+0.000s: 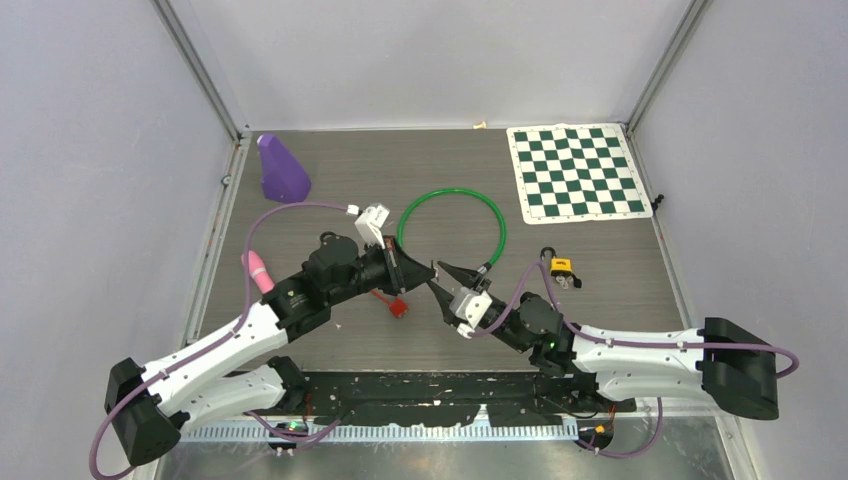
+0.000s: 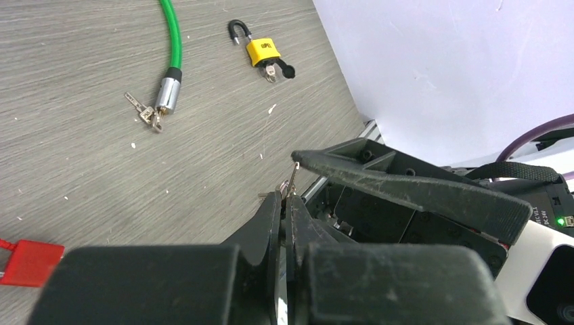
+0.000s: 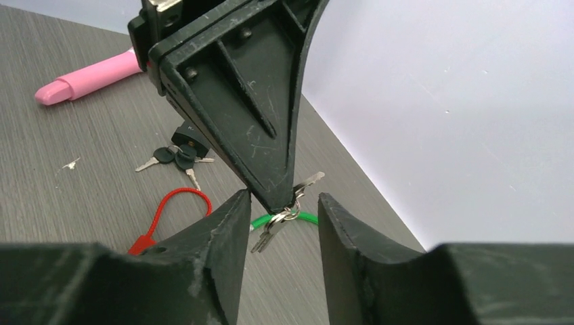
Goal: Unlock with the key
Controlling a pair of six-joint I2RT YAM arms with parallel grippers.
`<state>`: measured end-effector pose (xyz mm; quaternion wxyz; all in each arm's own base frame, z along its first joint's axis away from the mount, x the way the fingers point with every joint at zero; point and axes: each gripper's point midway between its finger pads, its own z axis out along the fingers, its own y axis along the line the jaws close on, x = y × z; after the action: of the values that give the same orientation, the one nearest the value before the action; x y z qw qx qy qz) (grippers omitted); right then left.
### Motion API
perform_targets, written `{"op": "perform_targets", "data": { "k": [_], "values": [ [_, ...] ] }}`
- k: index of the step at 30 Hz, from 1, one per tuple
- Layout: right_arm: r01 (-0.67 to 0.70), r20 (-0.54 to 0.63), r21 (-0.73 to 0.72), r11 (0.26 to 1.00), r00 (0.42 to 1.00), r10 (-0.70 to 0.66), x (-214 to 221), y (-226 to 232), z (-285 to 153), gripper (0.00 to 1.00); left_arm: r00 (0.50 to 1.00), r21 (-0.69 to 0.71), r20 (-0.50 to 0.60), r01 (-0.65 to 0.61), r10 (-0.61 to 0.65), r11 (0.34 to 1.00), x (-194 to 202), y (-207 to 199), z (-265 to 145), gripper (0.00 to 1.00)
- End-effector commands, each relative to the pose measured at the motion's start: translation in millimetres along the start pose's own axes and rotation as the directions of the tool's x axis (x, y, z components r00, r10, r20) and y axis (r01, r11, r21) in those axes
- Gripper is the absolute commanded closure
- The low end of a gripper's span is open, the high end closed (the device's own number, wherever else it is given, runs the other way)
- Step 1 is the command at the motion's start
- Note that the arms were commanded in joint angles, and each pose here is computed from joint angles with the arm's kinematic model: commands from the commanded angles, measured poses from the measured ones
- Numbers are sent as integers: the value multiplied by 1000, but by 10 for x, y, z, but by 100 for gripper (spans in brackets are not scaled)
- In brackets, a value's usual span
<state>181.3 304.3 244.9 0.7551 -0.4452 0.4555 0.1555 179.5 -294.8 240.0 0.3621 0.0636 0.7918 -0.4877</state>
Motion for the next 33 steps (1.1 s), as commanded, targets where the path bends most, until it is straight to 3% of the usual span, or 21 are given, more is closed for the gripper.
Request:
{"op": "perform_targets", "data": {
  "k": [1,13,19,23,30,33],
  "values": [
    [-16,68,49,999,998,13,-255,-143,105,57,1000,70,30,6,-8,998,-141,-242,-68,100],
    [3,12,36,999,1000,-4,-98,-70,125,62,999,98,36,28,-32,995,-165,-319,-124,100],
    [3,0,48,999,1000,-3,-65,-86,105,82,999,113,32,30,-34,993,-162,-357,-157,99],
    [-39,22,61,997,999,38,-106,-109,76,94,999,111,46,14,-19,994,-176,-349,-196,81],
    [-183,90,87,979,981,175,-154,-118,-16,95,996,110,89,-23,13,994,-268,-358,-283,47],
    [-240,136,75,968,964,228,-233,-110,-35,95,994,104,110,-39,28,994,-319,-332,-313,38]
  ]
}}
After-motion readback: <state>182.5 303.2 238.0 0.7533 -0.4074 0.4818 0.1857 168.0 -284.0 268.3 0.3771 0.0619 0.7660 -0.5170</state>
